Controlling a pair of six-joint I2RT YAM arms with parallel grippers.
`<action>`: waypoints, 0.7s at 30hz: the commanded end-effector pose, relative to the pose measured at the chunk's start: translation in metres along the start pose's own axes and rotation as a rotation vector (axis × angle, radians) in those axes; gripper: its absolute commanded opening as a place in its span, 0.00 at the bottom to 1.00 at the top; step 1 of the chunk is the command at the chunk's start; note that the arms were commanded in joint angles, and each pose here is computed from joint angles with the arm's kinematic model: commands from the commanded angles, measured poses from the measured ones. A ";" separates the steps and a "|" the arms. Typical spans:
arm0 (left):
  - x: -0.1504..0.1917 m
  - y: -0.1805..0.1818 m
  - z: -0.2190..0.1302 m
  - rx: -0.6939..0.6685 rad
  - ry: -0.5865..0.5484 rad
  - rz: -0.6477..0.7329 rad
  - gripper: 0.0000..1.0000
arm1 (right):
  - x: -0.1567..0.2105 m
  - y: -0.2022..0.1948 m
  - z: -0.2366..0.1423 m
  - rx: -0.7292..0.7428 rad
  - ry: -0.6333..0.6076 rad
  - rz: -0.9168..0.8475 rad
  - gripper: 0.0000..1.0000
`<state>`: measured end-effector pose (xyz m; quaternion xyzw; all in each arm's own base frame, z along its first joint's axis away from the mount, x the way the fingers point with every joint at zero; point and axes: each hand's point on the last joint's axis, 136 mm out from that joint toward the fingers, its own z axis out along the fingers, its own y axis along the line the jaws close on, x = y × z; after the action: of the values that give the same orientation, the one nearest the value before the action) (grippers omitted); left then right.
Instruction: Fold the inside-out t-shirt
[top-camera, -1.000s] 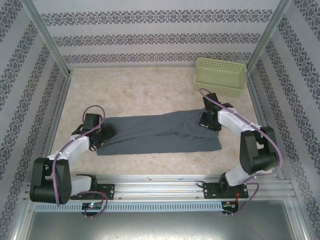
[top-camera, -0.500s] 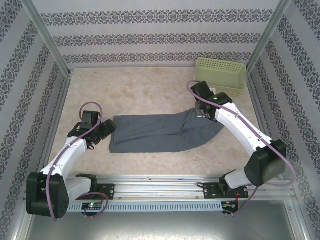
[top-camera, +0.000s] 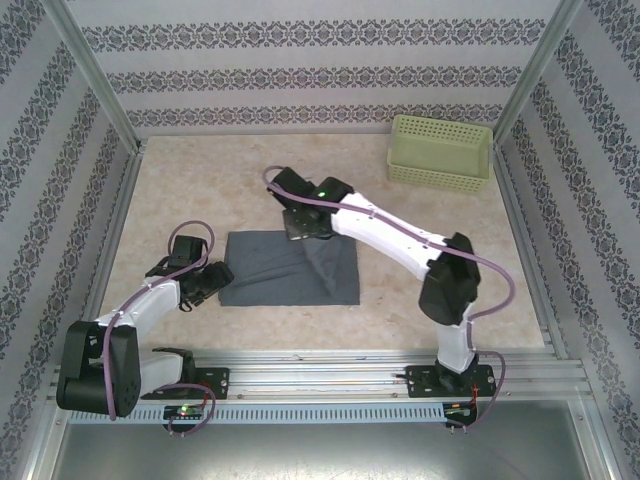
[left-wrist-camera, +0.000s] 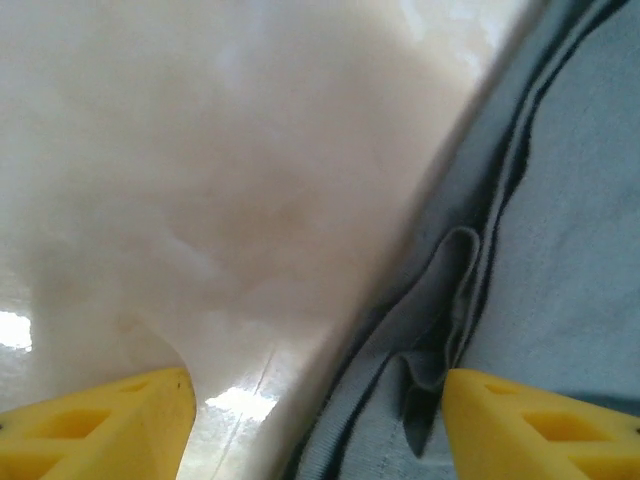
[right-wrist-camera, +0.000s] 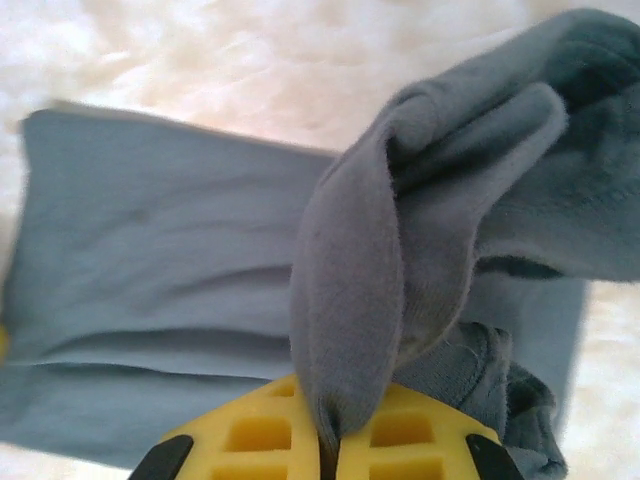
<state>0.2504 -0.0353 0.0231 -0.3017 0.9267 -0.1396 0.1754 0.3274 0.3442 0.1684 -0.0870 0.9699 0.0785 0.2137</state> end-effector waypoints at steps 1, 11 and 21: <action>0.007 -0.014 0.008 0.086 0.033 0.022 0.65 | -0.007 0.050 0.003 -0.140 0.011 0.066 0.00; 0.024 -0.017 0.016 0.132 0.079 0.012 0.54 | -0.001 0.109 0.021 -0.212 0.052 0.060 0.00; 0.025 -0.022 0.015 0.161 0.087 0.020 0.46 | 0.006 0.122 0.042 -0.230 0.094 0.085 0.00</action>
<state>0.2462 -0.0324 0.0156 -0.3030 0.9263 -0.1328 0.1802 0.3183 0.4588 0.1476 -0.0793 0.9660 0.1817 0.1661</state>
